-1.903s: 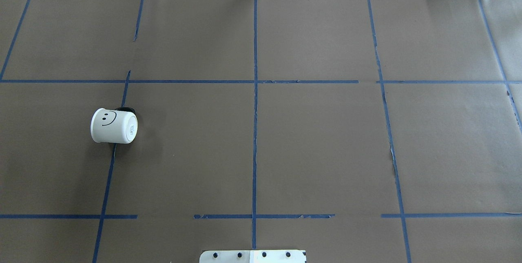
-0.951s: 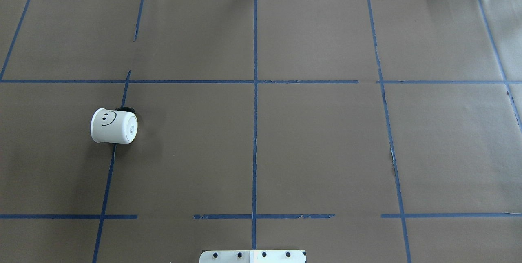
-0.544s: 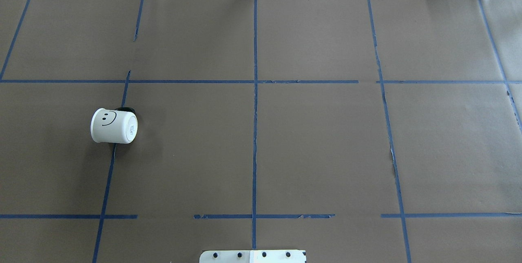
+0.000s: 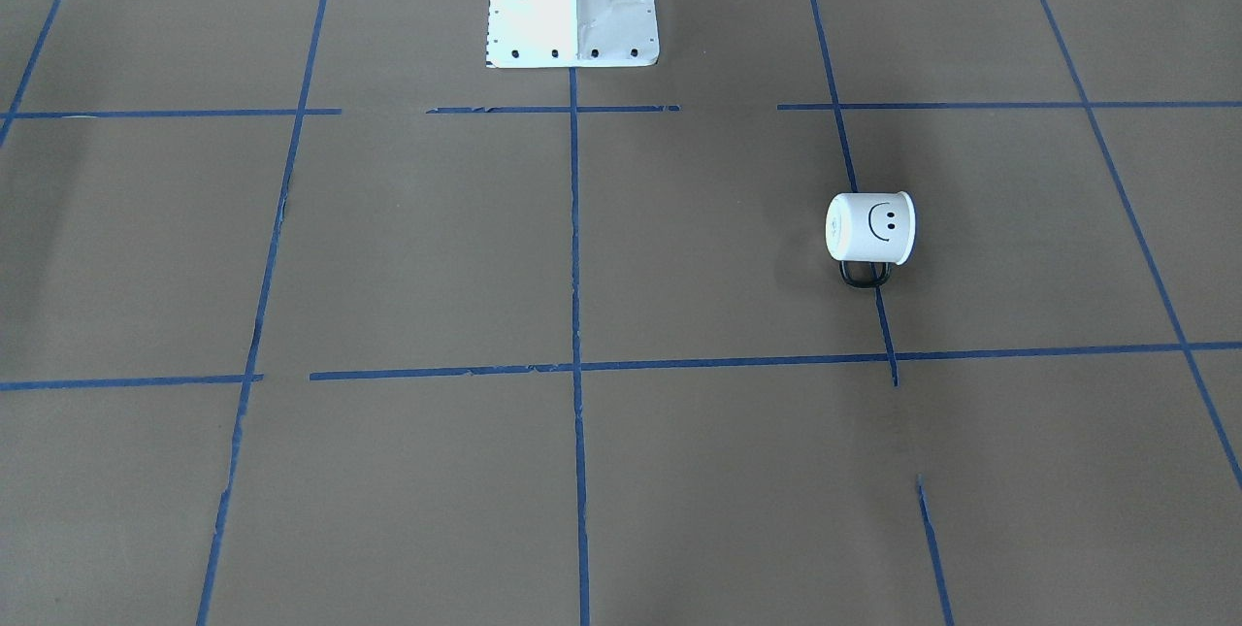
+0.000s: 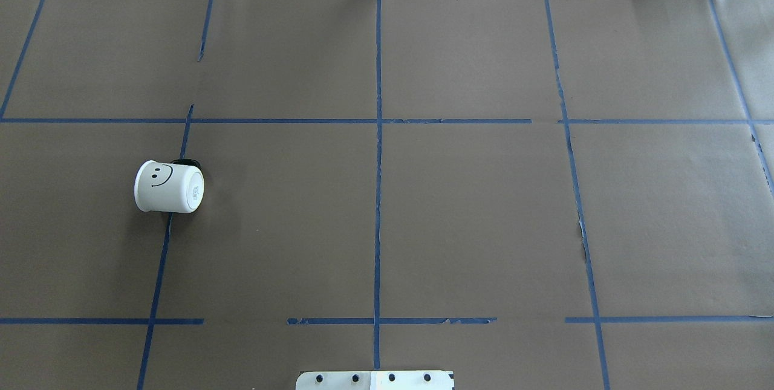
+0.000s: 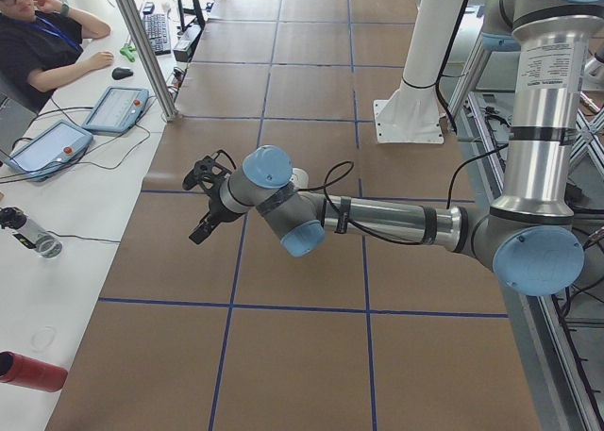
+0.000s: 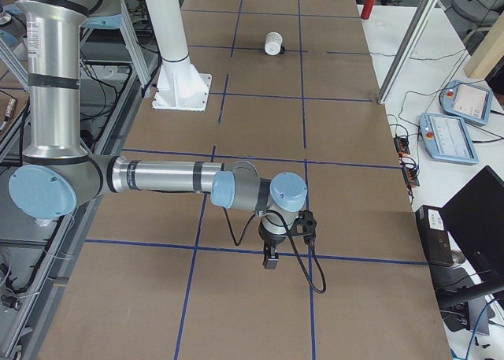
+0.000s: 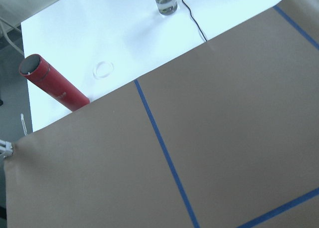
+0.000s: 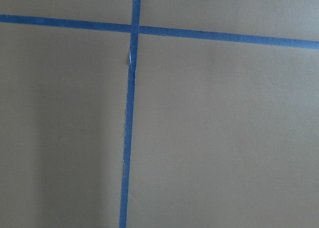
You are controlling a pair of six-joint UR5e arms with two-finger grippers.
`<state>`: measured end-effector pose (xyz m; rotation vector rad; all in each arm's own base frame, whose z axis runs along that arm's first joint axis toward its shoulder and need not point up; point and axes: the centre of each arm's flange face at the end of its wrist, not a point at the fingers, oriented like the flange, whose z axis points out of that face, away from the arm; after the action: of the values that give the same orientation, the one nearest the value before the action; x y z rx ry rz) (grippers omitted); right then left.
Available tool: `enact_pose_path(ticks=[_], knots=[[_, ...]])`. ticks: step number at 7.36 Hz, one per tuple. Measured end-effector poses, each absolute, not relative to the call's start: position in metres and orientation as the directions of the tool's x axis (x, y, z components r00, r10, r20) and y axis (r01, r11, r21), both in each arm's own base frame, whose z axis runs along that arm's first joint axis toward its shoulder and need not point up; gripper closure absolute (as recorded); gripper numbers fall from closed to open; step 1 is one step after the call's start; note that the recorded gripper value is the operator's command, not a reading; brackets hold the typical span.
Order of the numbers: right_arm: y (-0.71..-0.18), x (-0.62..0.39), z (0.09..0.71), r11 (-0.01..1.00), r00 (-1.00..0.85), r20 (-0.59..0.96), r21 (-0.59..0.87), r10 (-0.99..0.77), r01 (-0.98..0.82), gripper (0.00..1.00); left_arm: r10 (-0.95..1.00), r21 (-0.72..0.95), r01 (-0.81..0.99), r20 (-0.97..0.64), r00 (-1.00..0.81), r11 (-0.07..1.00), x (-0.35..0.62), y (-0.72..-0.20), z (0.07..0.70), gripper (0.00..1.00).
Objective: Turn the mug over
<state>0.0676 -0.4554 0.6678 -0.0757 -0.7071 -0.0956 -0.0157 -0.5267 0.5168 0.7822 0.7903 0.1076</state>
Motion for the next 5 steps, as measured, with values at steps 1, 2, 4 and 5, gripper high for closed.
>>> enact_pose_path(ticks=[1,2,4,5], knots=[[-0.455,0.068,0.668,0.993,0.756,0.651,-0.037,-0.062,0.113,0.00,0.368,0.635,0.233,-0.665,0.650,0.737,0.022,-0.521,0.510,0.00],[-0.455,0.068,0.668,0.993,0.756,0.651,-0.037,-0.062,0.113,0.00,0.363,0.591,0.270,-0.731,0.578,0.760,0.058,-0.512,0.506,0.00],[-0.455,0.068,0.668,0.993,0.756,0.651,-0.037,-0.062,0.113,0.00,0.329,0.471,0.352,-0.859,0.392,0.809,0.116,-0.484,0.520,0.00],[-0.455,0.068,0.668,0.993,0.756,0.651,-0.037,-0.062,0.113,0.00,0.324,0.418,0.380,-0.901,0.287,0.825,0.134,-0.466,0.537,0.00]])
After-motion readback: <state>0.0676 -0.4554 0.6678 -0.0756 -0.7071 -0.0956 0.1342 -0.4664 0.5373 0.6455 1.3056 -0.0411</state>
